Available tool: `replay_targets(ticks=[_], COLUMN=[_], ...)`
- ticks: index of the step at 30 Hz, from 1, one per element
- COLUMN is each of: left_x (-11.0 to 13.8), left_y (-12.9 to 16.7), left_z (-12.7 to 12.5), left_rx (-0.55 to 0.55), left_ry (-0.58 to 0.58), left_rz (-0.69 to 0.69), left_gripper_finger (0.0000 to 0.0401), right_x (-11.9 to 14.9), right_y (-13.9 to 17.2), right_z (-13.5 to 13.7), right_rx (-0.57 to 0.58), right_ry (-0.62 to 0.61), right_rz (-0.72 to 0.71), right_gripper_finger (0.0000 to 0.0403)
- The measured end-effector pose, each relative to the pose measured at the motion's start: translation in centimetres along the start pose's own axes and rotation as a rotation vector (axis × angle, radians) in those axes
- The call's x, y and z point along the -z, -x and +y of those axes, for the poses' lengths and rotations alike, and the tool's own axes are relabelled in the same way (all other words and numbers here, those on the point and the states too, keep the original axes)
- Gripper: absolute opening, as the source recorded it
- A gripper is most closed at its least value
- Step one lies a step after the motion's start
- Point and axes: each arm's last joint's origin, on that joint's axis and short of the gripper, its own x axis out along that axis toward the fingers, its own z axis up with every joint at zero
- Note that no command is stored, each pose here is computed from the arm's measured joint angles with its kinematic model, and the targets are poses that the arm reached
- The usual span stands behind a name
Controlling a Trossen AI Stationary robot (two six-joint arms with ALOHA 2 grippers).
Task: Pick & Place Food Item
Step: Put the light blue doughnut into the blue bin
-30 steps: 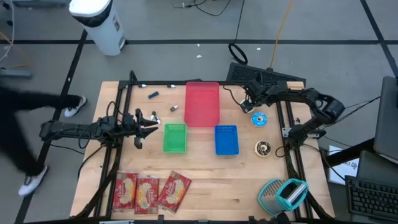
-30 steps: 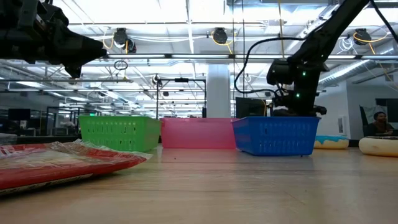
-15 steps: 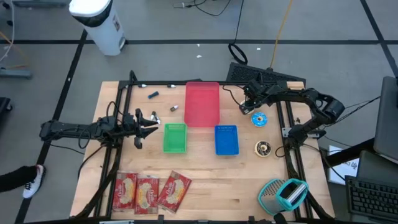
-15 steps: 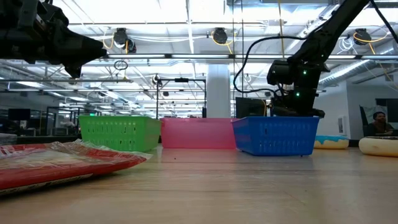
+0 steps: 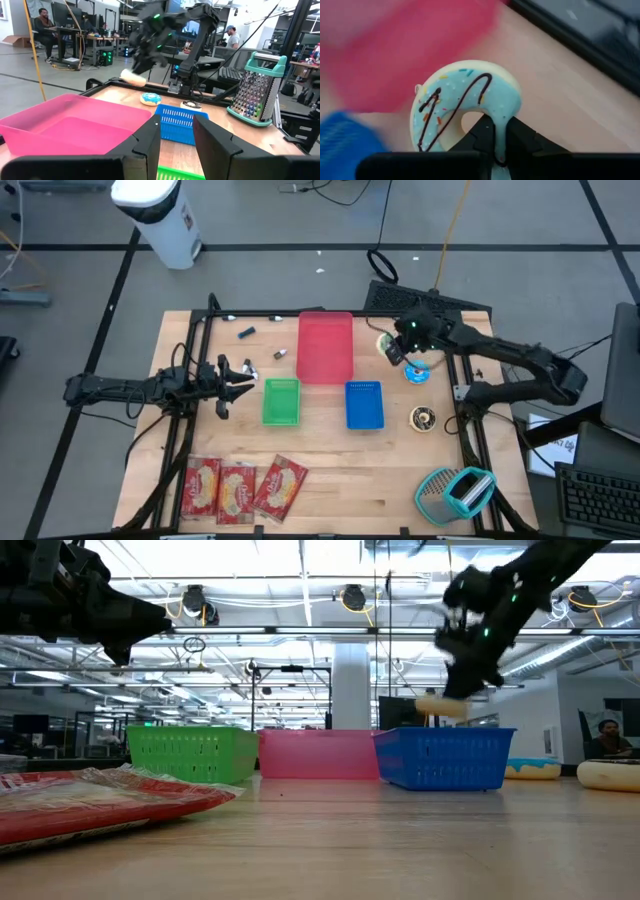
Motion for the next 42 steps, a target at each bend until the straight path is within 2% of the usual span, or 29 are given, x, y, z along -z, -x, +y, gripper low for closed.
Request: replay_targets(ticks=[3,10,14,18,22,28,42], left_x=[0.0,0.0,0.0,0.0,0.0,0.0,0.0], left_y=[0.0,0.0,0.0,0.0,0.0,0.0,0.0], left_z=[0.0,0.0,0.0,0.0,0.0,0.0,0.0], left_rx=[0.0,0.0,0.0,0.0,0.0,0.0,0.0], left_ry=[0.0,0.0,0.0,0.0,0.0,0.0,0.0], left_rz=[0.0,0.0,0.0,0.001,0.0,0.001,0.0], left_gripper_finger=[0.0115,0.0115,0.0115,0.0115,0.0115,0.0115,0.0115], right_x=[0.1,2.5,4.7,6.6,7.7,8.8,8.8], right_y=[1.8,3.4,2.5,0.5,-1.8,-3.8,-3.7], right_z=[3.0,10.7,14.1,16.1,17.3,17.8,17.7], right_rx=[-0.095,-0.122,-0.053,0.091,0.137,0.14,0.134], right_ry=[0.089,0.307,0.471,0.617,0.702,0.717,0.745], right_rz=[-0.088,-0.218,-0.227,-0.227,-0.215,-0.179,-0.155], right_gripper_finger=[0.0021,0.0016,0.0015,0.0015,0.0017,0.002,0.0022])
